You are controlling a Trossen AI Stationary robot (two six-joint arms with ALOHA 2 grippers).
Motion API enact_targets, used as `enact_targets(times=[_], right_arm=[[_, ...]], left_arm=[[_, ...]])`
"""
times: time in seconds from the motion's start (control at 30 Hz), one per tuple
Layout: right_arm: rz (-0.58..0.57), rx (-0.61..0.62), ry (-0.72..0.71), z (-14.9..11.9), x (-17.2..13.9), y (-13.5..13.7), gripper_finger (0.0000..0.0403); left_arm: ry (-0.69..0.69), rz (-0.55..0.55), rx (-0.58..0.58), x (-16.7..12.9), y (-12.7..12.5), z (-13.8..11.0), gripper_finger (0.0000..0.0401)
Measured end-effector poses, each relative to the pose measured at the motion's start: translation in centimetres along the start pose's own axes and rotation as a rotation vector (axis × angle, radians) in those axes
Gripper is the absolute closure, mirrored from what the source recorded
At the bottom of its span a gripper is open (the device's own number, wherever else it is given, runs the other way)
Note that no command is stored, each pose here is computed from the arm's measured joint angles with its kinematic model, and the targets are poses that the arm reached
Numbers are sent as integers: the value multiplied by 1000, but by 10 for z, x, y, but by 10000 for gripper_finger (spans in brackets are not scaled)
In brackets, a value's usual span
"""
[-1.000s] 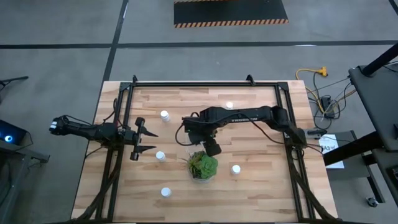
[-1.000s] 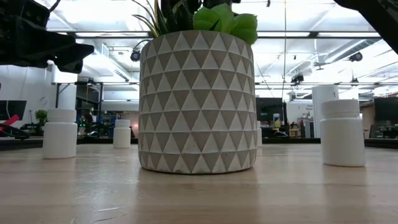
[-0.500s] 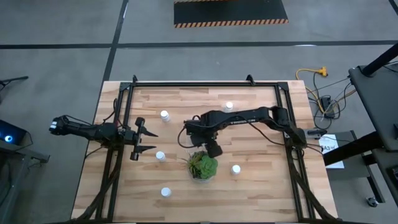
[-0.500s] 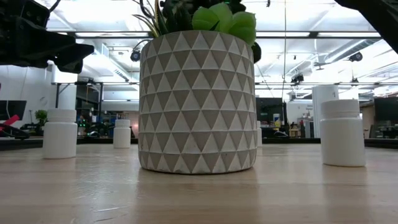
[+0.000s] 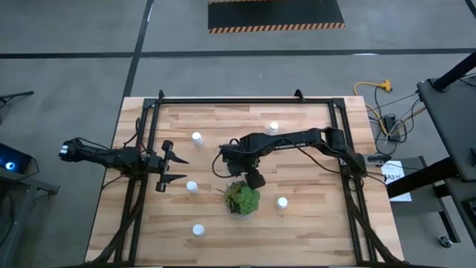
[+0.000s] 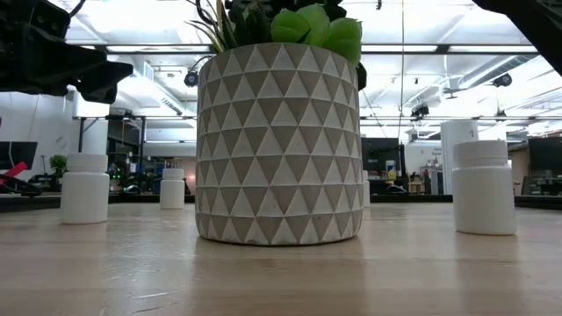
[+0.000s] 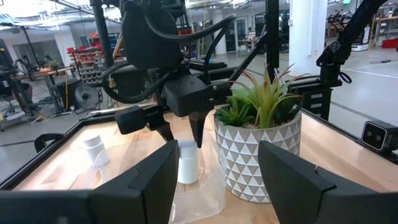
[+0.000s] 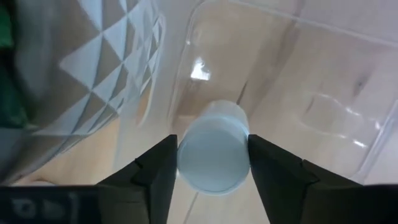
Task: Pick and place pill bottles into a basket
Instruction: Put the white pill bottle into the transparent bin
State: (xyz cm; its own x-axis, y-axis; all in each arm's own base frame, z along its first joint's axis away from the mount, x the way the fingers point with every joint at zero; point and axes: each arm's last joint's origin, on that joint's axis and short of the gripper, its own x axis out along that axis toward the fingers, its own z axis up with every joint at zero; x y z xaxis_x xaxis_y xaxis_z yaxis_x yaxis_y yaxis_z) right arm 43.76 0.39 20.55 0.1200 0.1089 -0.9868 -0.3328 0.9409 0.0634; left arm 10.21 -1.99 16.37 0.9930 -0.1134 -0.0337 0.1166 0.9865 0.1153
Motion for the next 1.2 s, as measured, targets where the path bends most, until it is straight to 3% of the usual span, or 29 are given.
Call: enact_targets(times=[0.53, 0.9, 1.2], right_arm=[[2, 4, -10, 3, -12, 1, 170], [-3, 20, -42, 6, -51, 3, 142], [6, 93, -98, -11, -92, 16, 137]], left_arm=[[1, 0, 0, 0, 0, 0, 198], [7, 0, 1, 0, 0, -1, 198], [6, 0, 1, 0, 0, -1, 198]])
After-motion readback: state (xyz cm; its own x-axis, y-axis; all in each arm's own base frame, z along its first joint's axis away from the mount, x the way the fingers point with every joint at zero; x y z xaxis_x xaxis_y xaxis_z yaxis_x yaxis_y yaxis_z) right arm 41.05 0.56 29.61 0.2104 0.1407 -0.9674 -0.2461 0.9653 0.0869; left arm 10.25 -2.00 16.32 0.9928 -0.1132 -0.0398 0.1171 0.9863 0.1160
